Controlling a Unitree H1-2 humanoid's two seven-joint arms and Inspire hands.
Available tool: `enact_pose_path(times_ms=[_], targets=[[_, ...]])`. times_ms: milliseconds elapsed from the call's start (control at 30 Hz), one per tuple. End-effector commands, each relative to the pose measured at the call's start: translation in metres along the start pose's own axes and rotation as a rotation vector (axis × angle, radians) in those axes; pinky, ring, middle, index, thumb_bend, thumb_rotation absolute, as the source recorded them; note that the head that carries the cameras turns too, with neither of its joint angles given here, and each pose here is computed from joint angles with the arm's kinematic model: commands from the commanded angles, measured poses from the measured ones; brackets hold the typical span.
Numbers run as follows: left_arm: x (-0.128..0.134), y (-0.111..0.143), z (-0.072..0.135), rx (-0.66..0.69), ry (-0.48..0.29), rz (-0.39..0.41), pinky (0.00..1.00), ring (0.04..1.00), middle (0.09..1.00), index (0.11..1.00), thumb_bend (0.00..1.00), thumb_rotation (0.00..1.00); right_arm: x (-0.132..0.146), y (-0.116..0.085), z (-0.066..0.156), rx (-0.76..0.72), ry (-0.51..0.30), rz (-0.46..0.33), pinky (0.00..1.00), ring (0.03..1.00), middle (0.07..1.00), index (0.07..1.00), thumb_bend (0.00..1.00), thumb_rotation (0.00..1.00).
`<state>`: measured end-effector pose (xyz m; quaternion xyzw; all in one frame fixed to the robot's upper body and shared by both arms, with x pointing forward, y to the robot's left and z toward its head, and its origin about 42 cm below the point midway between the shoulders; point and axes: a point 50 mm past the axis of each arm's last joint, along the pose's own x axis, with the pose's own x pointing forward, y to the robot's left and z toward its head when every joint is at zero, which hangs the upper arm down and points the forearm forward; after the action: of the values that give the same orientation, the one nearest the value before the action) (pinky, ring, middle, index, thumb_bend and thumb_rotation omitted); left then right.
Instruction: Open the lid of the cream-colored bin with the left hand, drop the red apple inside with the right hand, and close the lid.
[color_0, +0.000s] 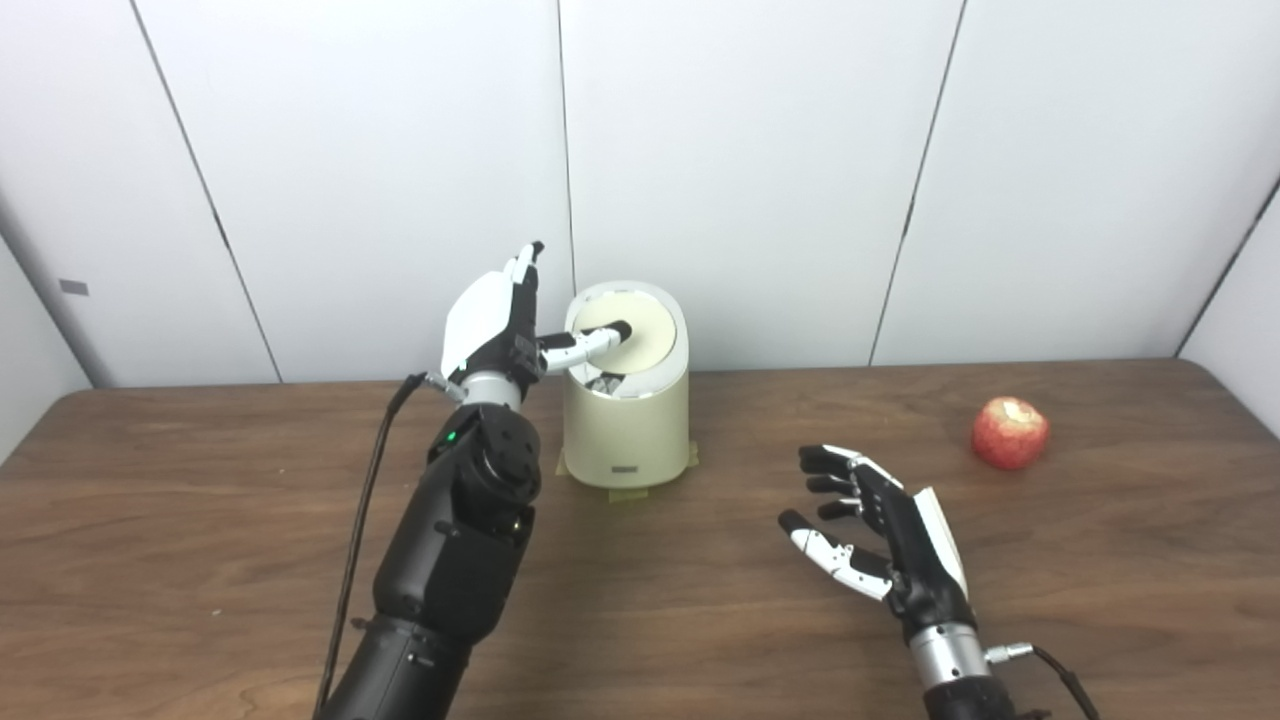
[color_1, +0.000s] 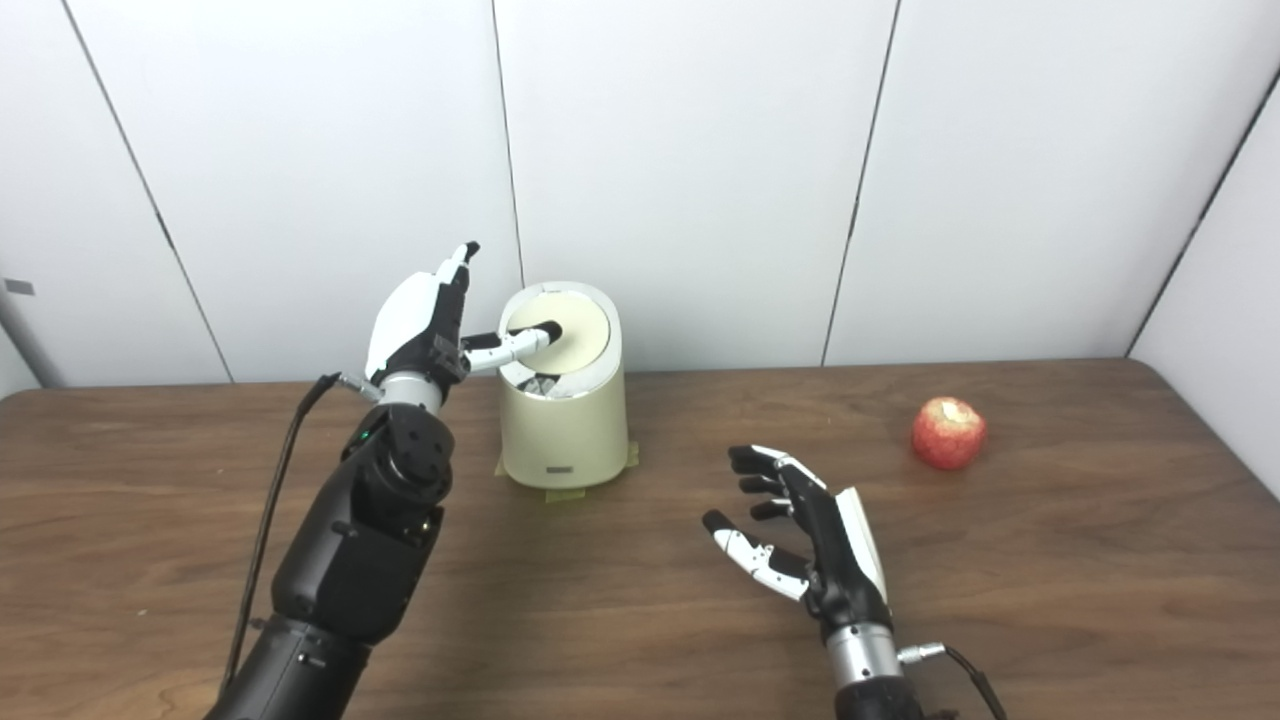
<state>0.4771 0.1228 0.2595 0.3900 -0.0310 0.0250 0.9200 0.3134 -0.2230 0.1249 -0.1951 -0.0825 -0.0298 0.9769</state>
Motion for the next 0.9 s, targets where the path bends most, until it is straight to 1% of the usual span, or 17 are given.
enact_pose_path(times_ms=[0, 233, 400, 433, 500, 567, 667, 767, 867], targets=[[0.013, 0.022, 0.041, 0.022, -0.092, 0.092, 1.00, 1.000, 1.000, 1.000, 0.83, 0.43, 0.004, 0.001, 0.012, 0.007, -0.062, -0.013, 0.61, 0.722, 0.746, 0.729, 0.24, 0.25], [0.019, 0.018, 0.059, 0.038, -0.106, 0.076, 1.00, 1.000, 1.000, 1.000, 0.84, 0.42, 0.003, 0.005, 0.014, 0.004, -0.053, -0.017, 0.61, 0.719, 0.743, 0.727, 0.24, 0.24], [0.023, 0.017, 0.065, 0.093, -0.118, 0.082, 1.00, 1.000, 1.000, 1.000, 0.85, 0.39, 0.003, 0.007, 0.017, -0.010, -0.045, -0.017, 0.63, 0.730, 0.751, 0.727, 0.24, 0.30], [0.024, 0.016, 0.064, 0.105, -0.117, 0.082, 1.00, 1.000, 1.000, 1.000, 0.85, 0.37, 0.003, 0.007, 0.017, -0.009, -0.043, -0.016, 0.63, 0.731, 0.751, 0.729, 0.24, 0.30], [0.025, 0.015, 0.063, 0.123, -0.112, 0.081, 1.00, 1.000, 1.000, 1.000, 0.86, 0.30, 0.002, 0.007, 0.018, -0.005, -0.039, -0.016, 0.63, 0.729, 0.752, 0.732, 0.24, 0.30], [0.025, 0.014, 0.062, 0.135, -0.107, 0.083, 1.00, 1.000, 1.000, 1.000, 0.88, 0.19, 0.002, 0.008, 0.018, -0.004, -0.044, -0.014, 0.63, 0.722, 0.749, 0.731, 0.24, 0.29], [0.026, 0.015, 0.059, 0.163, -0.107, 0.086, 1.00, 1.000, 1.000, 1.000, 0.91, 0.11, 0.002, 0.008, 0.018, -0.003, -0.044, -0.015, 0.62, 0.716, 0.744, 0.728, 0.24, 0.30], [0.027, 0.016, 0.057, 0.209, -0.110, 0.096, 1.00, 1.000, 1.000, 1.000, 0.91, 0.08, 0.002, 0.008, 0.018, 0.005, -0.040, -0.018, 0.62, 0.717, 0.744, 0.726, 0.25, 0.32], [0.028, 0.014, 0.052, 0.288, -0.104, 0.110, 1.00, 1.000, 1.000, 1.000, 0.93, 0.05, 0.002, 0.007, 0.019, -0.007, -0.043, -0.012, 0.62, 0.713, 0.741, 0.728, 0.25, 0.32]])
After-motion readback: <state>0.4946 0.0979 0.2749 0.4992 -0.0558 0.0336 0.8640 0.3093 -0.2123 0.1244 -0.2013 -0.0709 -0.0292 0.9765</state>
